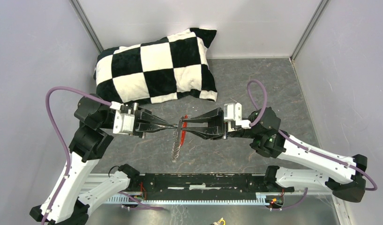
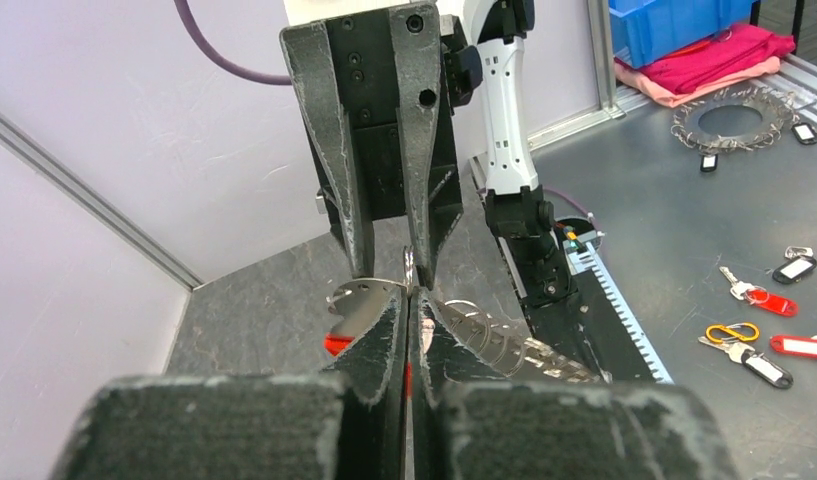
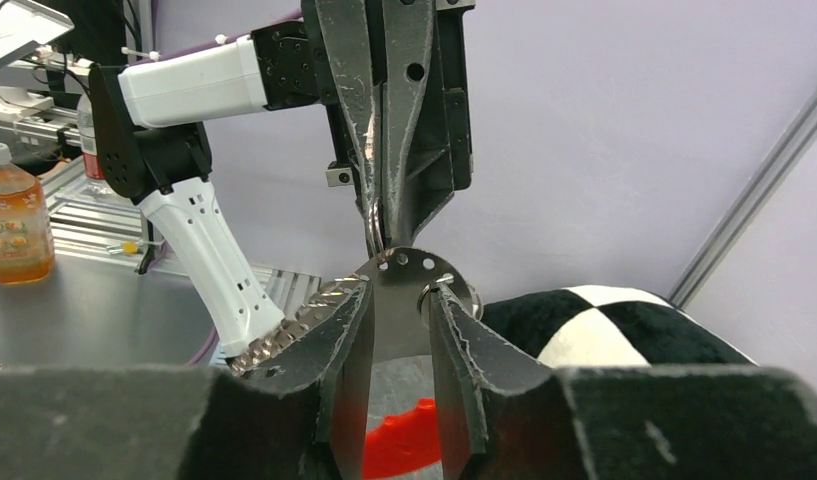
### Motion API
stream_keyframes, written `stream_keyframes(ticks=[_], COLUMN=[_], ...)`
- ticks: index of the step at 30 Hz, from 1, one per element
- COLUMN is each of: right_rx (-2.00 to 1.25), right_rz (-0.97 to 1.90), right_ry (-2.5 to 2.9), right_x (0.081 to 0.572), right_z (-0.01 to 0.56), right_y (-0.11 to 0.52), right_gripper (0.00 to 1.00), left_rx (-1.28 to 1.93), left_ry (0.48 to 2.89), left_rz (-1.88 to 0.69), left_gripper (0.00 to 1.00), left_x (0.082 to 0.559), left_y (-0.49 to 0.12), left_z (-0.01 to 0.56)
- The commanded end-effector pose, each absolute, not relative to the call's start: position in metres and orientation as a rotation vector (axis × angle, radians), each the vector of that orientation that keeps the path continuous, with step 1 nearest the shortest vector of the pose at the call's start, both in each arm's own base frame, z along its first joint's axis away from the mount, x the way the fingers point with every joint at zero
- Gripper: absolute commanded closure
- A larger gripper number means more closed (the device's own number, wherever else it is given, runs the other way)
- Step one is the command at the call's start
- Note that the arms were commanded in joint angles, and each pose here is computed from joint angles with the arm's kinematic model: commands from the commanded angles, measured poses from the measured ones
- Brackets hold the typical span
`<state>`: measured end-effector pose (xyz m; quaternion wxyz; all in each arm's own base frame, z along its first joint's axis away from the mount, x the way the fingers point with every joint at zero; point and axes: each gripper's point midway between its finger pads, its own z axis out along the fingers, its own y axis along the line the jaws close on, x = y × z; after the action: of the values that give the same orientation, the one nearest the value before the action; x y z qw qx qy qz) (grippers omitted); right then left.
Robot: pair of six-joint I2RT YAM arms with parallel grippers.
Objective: Put the keys on the keyring
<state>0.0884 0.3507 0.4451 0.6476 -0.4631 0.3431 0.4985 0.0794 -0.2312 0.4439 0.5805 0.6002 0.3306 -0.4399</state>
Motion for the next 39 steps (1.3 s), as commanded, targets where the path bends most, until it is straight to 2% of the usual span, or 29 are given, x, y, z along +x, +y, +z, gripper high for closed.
stream_keyframes(ticks=[1, 16, 28, 36, 39], right_rx=[-1.035, -0.988, -0.994, -1.005, -0.997], right_rz=[1.196, 1.18, 1.186, 1.203, 1.201], right_ry=[0.686, 0.675, 0.678, 0.68, 0.677], right_x=[0.075, 0.078, 0.075, 0.076, 0.077], right_z=[0.47, 0.483, 0.484, 0.484, 0.485], right_y=[0.348, 0.341, 0.339, 0.348, 0.348], right_gripper=[0.67, 0.62, 0.54, 0.64, 0.7], left_rx=[1.357, 1.314, 1.288, 1.283, 1.282], left_ry=[0.761, 0.804, 0.833, 0.845, 0.848], left_rz=[-1.047, -1.068, -1.081, -1.085, -1.086], left_gripper=[0.98, 0.98, 0.98, 0.98, 0.98], left_x=[0.077, 0.082, 0.086, 0.088, 0.088], left_y=[-0.231, -0.233, -0.234, -0.234, -0.234], left_z=[0.458, 0.455, 0.453, 0.451, 0.449])
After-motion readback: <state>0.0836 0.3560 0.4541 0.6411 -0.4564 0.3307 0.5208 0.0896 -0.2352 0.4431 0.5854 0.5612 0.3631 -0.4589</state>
